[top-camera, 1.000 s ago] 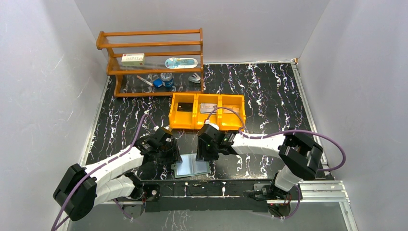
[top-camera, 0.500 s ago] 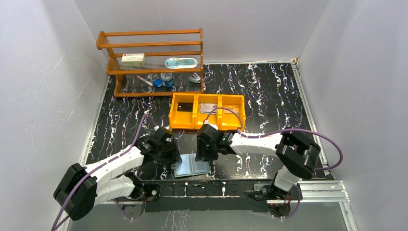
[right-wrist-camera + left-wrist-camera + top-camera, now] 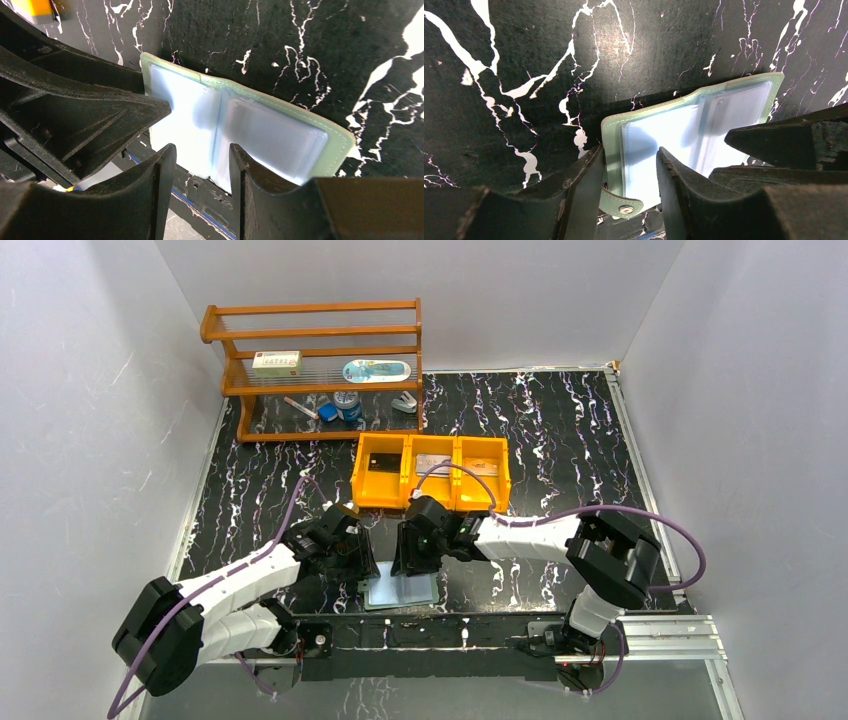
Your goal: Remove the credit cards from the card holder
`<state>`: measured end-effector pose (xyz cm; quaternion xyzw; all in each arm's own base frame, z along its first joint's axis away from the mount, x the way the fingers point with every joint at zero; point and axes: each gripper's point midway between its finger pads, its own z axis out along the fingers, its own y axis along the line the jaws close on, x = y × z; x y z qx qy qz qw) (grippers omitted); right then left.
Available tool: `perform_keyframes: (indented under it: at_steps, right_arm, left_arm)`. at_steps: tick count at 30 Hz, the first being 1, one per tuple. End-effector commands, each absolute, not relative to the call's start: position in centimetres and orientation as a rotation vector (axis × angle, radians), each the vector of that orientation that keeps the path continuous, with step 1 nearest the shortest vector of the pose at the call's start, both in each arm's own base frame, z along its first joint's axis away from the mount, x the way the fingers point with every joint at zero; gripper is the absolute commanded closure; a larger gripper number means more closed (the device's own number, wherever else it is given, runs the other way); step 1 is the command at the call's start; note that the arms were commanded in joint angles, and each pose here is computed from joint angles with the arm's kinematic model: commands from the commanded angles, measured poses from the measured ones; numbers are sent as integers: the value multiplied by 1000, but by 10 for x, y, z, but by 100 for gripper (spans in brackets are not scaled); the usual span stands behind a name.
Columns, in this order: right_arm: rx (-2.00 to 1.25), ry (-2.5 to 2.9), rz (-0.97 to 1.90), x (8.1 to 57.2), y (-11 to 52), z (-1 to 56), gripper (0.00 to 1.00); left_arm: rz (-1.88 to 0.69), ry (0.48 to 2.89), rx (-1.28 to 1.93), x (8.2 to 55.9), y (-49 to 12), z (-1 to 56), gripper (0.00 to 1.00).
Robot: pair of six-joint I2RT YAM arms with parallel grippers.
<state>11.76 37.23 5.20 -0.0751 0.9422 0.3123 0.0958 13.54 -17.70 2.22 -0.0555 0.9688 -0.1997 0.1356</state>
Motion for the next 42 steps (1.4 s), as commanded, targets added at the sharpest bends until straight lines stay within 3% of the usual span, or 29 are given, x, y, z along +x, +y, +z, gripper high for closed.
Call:
perform_keyframes:
  at_steps: [1,13,28,42]
  right_arm:
    - [-250,2743,1070,117,397,69,49]
    - [-189,2752,657,136,344,69,46]
    - [-210,2829,594,126,341,39,47]
    - [-267,2788,338,134,332,40,43]
  left_arm:
    - [-554,2856,-144,123,-171,14,59]
    - [-554,2850,-137,124,-172,15,59]
    - [-558,2848,-130,125,-173,16,59]
    - [-559,2848,-123,126,-174,17,59]
